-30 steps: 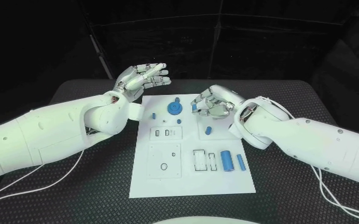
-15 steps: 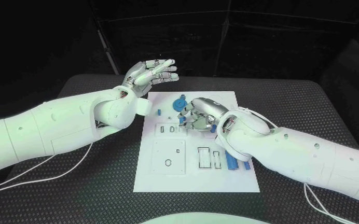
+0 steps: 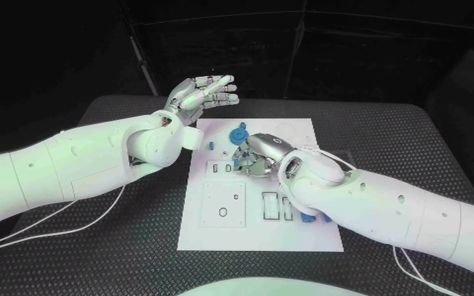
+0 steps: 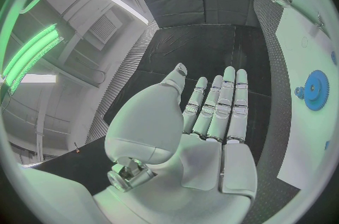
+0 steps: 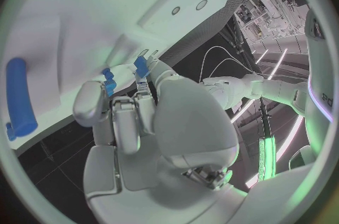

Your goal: Assemble the parts on the task board

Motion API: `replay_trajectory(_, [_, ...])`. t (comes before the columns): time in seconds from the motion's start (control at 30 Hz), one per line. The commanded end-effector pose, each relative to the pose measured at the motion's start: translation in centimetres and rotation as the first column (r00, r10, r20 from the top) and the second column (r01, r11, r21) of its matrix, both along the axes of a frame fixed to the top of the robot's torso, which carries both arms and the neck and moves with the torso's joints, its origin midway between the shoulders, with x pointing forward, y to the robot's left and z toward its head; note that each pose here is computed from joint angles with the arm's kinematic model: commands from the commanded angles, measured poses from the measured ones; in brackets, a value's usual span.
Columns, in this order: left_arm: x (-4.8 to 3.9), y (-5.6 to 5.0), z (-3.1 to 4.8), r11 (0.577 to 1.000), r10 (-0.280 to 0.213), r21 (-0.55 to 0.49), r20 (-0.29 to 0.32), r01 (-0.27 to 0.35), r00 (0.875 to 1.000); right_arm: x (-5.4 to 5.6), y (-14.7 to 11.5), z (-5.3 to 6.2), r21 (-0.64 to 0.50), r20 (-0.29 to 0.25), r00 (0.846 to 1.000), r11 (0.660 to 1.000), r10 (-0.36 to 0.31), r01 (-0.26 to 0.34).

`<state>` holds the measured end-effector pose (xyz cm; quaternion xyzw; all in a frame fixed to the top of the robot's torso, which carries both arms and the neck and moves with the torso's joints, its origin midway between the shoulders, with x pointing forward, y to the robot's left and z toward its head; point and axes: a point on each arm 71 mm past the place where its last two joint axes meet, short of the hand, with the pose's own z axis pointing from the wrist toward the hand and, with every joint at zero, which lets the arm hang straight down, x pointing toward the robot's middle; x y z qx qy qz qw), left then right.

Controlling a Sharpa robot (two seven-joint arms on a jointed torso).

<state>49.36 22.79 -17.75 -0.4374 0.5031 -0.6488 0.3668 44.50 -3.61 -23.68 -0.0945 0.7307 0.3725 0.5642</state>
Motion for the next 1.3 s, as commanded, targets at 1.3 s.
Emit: replay_trajectory(1.3, [0.08, -0.2, 0.16, 1.0, -0.01, -0.006, 0.006, 0.01, 1.0, 0.2, 1.3, -1.5, -0.067, 0.011, 1.0, 0.998, 0.012, -0.011])
